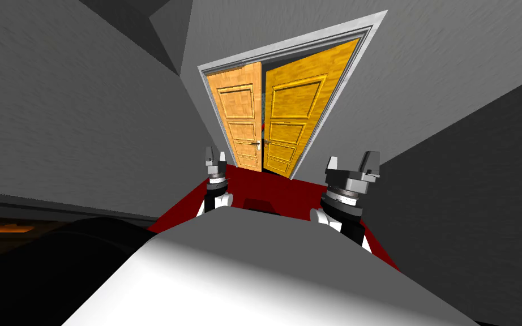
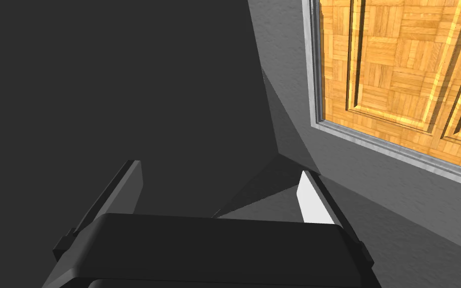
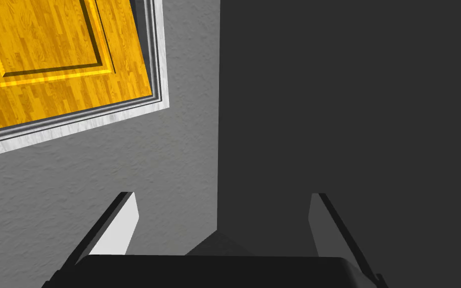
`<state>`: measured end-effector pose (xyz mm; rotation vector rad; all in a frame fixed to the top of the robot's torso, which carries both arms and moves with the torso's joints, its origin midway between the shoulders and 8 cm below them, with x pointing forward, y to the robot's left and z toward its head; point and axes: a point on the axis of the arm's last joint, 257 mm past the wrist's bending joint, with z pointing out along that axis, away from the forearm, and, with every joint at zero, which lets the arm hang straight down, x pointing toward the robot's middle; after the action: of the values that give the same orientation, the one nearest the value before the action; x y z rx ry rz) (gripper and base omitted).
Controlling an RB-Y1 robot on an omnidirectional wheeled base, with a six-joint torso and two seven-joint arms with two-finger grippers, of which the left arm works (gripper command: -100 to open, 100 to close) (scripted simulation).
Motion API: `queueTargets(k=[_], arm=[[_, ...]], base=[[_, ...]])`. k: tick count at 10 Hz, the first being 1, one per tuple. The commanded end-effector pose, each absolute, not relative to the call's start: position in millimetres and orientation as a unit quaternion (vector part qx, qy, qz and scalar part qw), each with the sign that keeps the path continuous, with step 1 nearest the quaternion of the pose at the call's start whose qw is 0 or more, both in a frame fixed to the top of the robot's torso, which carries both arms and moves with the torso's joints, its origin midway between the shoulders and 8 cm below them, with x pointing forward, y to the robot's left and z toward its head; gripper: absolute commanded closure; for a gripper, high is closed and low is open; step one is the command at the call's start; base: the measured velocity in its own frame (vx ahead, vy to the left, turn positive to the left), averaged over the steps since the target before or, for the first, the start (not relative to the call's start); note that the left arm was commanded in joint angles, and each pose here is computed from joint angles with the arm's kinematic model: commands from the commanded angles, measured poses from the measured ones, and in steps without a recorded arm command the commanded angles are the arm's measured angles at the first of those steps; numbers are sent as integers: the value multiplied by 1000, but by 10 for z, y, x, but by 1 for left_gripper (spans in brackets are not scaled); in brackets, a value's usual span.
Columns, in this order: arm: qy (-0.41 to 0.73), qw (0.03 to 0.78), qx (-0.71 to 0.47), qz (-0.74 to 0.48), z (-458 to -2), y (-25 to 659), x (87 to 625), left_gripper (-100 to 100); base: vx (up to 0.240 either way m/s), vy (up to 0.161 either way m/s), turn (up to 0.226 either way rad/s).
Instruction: Push the door open
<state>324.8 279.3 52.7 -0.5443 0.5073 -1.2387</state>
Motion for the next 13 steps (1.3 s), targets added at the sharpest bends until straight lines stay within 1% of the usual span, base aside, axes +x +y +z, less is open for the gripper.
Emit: queueTargets(k=[1,7,13], arm=[[237,746,-251,-569,485,2780,3269,-100],[263,723,-266,-581,243,2719,3373,-100],[300,687,-294,-593,-154,2642,3495,-100]], base=[[117,-92,-15],[201,36,-9],[203,23,-15]])
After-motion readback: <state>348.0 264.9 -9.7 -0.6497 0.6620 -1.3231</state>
